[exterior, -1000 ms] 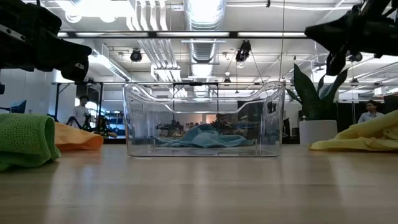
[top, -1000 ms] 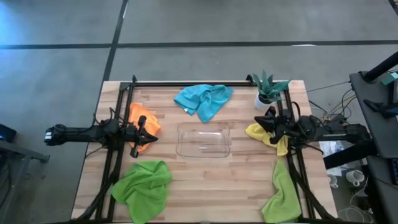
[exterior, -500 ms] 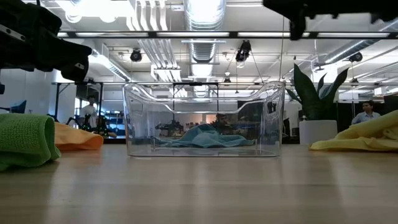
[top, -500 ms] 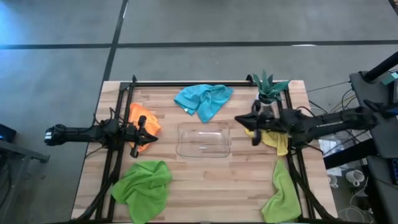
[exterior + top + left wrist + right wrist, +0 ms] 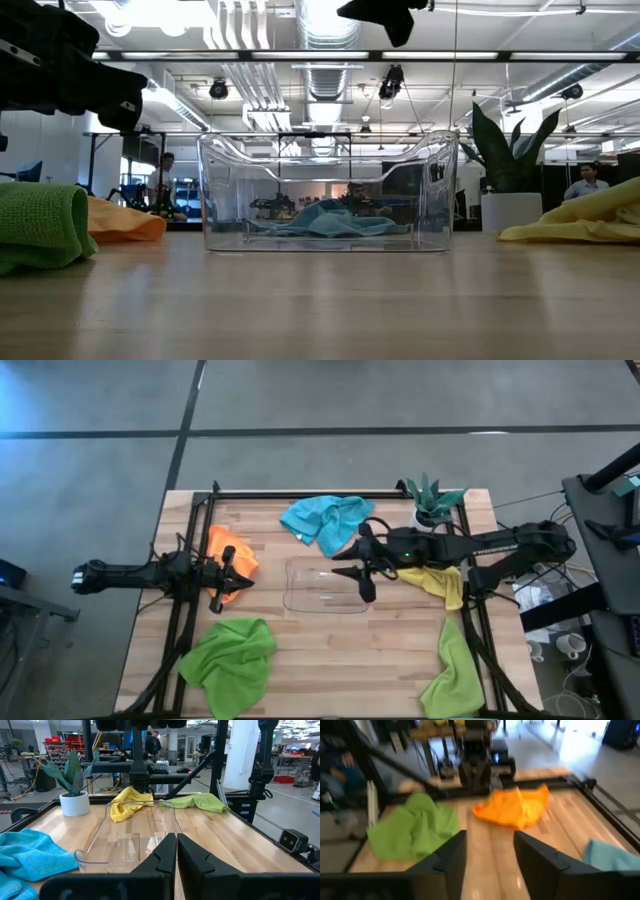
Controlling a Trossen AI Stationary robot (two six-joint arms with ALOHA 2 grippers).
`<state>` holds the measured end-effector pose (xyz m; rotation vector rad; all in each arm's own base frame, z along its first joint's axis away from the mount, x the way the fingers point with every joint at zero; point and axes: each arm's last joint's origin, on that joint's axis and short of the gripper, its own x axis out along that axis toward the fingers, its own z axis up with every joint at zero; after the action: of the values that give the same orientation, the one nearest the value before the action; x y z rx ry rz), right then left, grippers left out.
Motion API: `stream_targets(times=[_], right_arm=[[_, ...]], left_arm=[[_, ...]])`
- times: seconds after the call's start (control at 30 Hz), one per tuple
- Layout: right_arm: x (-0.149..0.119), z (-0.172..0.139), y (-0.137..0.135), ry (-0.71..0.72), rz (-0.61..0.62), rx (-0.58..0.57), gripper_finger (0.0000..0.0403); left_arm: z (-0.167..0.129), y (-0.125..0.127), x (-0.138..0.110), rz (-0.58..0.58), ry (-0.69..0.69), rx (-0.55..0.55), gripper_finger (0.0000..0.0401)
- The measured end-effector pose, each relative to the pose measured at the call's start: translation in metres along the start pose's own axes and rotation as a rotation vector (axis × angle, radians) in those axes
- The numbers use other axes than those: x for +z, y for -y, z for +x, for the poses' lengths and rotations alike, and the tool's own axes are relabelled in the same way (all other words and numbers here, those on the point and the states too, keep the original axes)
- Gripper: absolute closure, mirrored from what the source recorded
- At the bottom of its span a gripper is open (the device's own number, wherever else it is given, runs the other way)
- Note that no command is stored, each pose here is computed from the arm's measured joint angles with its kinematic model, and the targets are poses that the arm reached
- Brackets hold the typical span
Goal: Fold microfiber towels
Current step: Move the transparent bin
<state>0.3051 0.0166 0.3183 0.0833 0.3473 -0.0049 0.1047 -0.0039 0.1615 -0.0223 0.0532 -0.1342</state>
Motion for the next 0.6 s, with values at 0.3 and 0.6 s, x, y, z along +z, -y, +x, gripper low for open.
stream_targets(times=[0.3,0.6], right_arm=[[0.008,-0.034,0.015,-0.220,0.033,-0.181,0.0161],[-0.010,-0.038,0.011,-0.169,0.064,-0.135,0.0147]], left_arm=[[0.000,0.000,0.000,0.000,0.001,0.000,0.0401],[0.000,0.000,0.000,0.000,0.002,0.000,0.0401]])
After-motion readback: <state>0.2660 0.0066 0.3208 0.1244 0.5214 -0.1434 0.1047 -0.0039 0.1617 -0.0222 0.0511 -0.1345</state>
